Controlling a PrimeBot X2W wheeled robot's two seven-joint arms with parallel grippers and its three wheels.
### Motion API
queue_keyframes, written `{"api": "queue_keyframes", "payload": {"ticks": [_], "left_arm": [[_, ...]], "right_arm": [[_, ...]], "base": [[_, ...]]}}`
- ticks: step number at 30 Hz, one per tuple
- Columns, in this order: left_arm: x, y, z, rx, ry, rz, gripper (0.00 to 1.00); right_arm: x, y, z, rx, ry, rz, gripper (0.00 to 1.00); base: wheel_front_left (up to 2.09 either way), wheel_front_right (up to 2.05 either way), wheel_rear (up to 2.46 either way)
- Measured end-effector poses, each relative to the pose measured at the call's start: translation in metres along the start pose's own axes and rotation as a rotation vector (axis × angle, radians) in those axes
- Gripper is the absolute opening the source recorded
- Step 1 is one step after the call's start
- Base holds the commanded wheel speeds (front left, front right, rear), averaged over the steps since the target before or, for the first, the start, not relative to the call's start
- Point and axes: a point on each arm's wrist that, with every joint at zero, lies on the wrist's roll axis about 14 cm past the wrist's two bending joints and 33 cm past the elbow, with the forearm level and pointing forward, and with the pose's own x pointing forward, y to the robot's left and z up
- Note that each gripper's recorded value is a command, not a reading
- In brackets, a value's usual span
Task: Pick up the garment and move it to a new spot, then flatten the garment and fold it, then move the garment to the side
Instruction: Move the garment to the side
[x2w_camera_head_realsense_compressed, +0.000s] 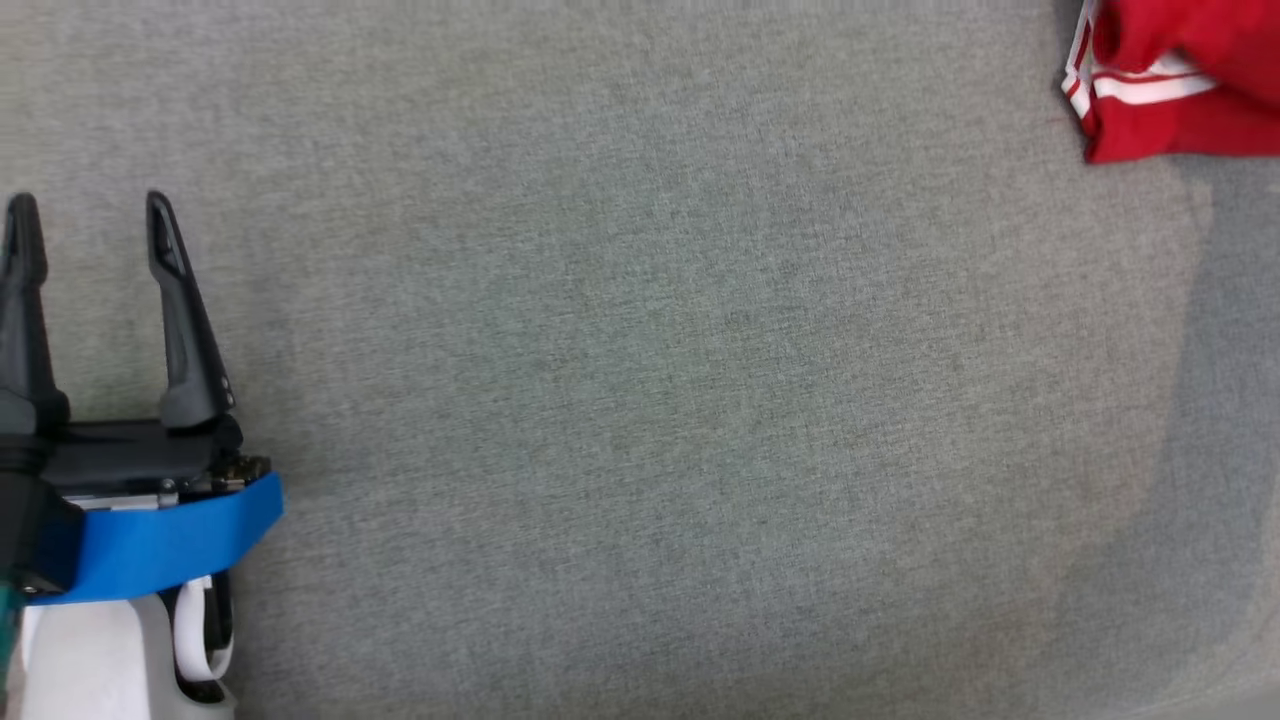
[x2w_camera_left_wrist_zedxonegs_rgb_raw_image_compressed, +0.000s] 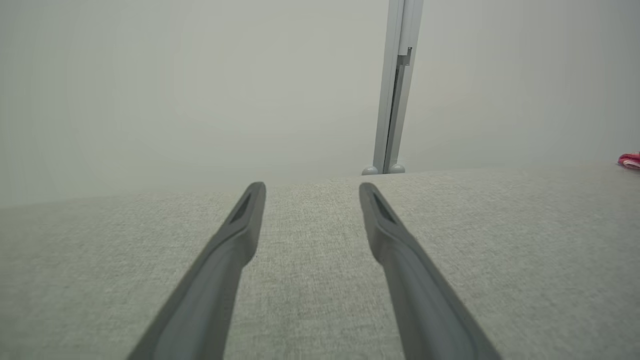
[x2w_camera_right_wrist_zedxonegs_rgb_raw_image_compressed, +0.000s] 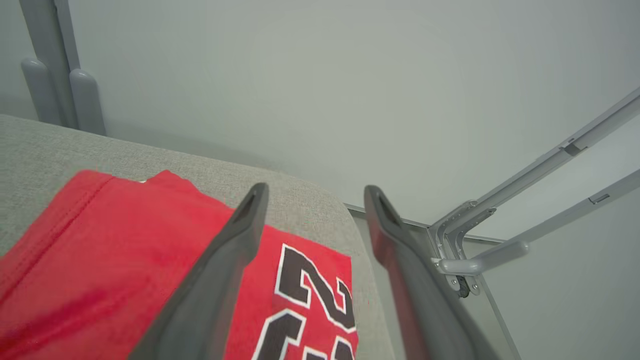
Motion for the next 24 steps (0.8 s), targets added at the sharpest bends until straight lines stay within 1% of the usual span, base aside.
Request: {"api": "queue_keyframes", "payload": {"ticks": [5, 7, 12, 17, 21, 24], "left_arm": [[-0.014, 0.01, 0.01, -0.002, 0.01, 0.044, 1.0], [-0.022, 0.014, 0.016, 0.003, 0.013, 0.06, 1.0], [-0.045, 0.027, 0.04, 0.003, -0.003, 0.117, 1.0], [-0.071, 0.037, 0.056, 0.005, -0.01, 0.165, 1.0], [-0.09, 0.041, 0.064, 0.002, -0.01, 0.189, 1.0], [-0.101, 0.043, 0.067, 0.0, -0.007, 0.204, 1.0]], "right_arm": [[-0.005, 0.002, 0.026, 0.008, -0.086, 0.003, 1.0], [-0.009, 0.009, 0.04, 0.014, -0.127, 0.019, 1.0], [-0.027, 0.039, 0.072, 0.073, -0.226, 0.084, 1.0], [-0.056, 0.079, 0.11, 0.142, -0.355, 0.174, 1.0], [-0.085, 0.108, 0.121, 0.203, -0.414, 0.235, 1.0], [-0.106, 0.131, 0.117, 0.256, -0.429, 0.276, 1.0]], "base": [[0.0, 0.0, 0.0], [0.0, 0.0, 0.0], [0.0, 0.0, 0.0], [0.0, 0.0, 0.0], [0.0, 0.0, 0.0], [0.0, 0.0, 0.0]]}}
